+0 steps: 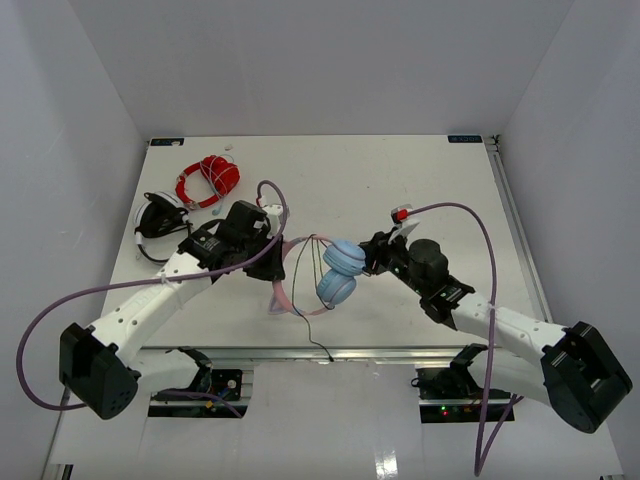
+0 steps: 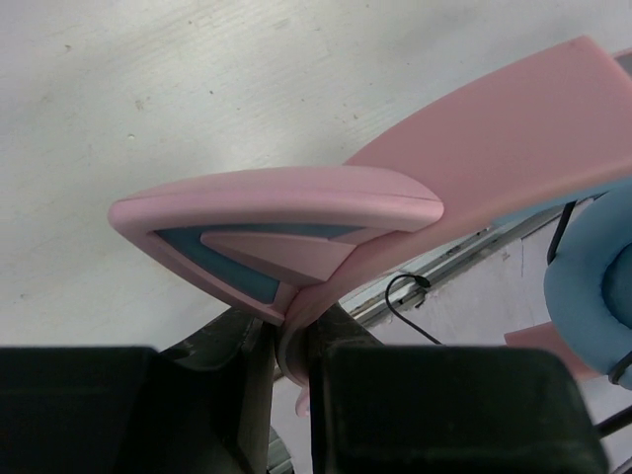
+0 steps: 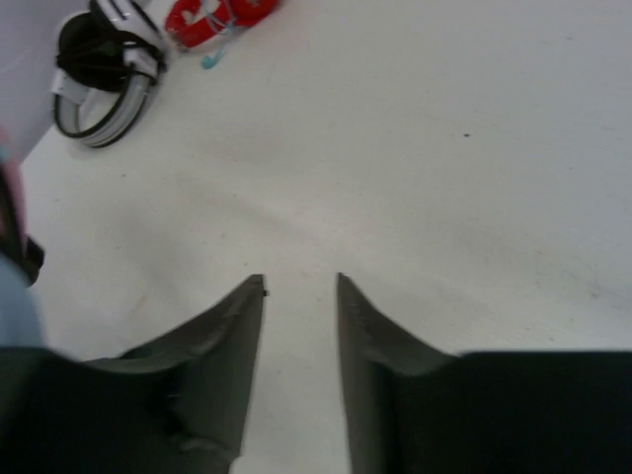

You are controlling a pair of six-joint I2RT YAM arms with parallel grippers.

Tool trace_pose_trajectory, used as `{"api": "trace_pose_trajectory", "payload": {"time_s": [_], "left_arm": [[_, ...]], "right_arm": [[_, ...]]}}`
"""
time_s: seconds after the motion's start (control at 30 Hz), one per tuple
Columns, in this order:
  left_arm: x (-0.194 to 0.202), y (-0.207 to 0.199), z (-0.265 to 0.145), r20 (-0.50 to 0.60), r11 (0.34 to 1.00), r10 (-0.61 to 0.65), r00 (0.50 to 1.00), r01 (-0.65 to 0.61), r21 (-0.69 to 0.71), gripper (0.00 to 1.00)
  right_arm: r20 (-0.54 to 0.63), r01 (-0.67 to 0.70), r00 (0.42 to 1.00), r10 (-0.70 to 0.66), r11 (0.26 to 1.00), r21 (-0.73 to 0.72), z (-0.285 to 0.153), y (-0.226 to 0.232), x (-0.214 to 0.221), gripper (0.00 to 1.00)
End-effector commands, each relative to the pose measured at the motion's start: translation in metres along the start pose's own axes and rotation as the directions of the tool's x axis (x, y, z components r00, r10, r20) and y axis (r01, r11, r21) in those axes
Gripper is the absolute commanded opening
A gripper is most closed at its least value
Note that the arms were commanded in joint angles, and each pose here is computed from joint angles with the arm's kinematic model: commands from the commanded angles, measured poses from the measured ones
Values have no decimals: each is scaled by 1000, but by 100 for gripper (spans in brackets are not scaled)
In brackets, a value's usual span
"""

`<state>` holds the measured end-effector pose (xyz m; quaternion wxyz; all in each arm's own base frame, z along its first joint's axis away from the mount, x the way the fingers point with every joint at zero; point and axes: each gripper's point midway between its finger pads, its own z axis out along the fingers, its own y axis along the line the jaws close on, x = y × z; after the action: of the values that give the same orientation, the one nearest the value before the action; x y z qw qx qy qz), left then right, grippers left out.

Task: Wrap the headphones

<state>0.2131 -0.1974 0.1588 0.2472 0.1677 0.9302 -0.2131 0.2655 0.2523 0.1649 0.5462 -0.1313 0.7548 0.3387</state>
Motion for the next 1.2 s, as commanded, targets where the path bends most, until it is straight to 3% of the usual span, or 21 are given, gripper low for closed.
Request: {"api": "trace_pose_trajectory", "payload": {"time_s": [0.0,0.17,0.33,0.47,0.8,1.17], "left_arm": [[-67,-8,-26,146,997,-36,989,46,-64,0],[-103,-13,-42,202,993,-62,977,81,-90,0],[-120,-22,-53,231,993,-80,970,98,-67,0],[-124,-24,-54,236,992,-88,968,106,-65,0],[-133,-30,-57,249,990,-120,961,134,-43,0],[-137,-46,-67,265,988,-157,951,151,44,0]], "right_arm": [[-49,-80,996,72,979,-189,-30,31,23,49],[-22,-47,999,43,959,-278,-52,39,33,52],[120,174,983,-138,907,-384,-64,46,39,52],[165,249,967,-192,844,-474,-66,58,48,59],[344,365,919,-191,743,-561,-68,85,25,70],[416,440,884,-212,678,-589,-57,97,22,72]]}}
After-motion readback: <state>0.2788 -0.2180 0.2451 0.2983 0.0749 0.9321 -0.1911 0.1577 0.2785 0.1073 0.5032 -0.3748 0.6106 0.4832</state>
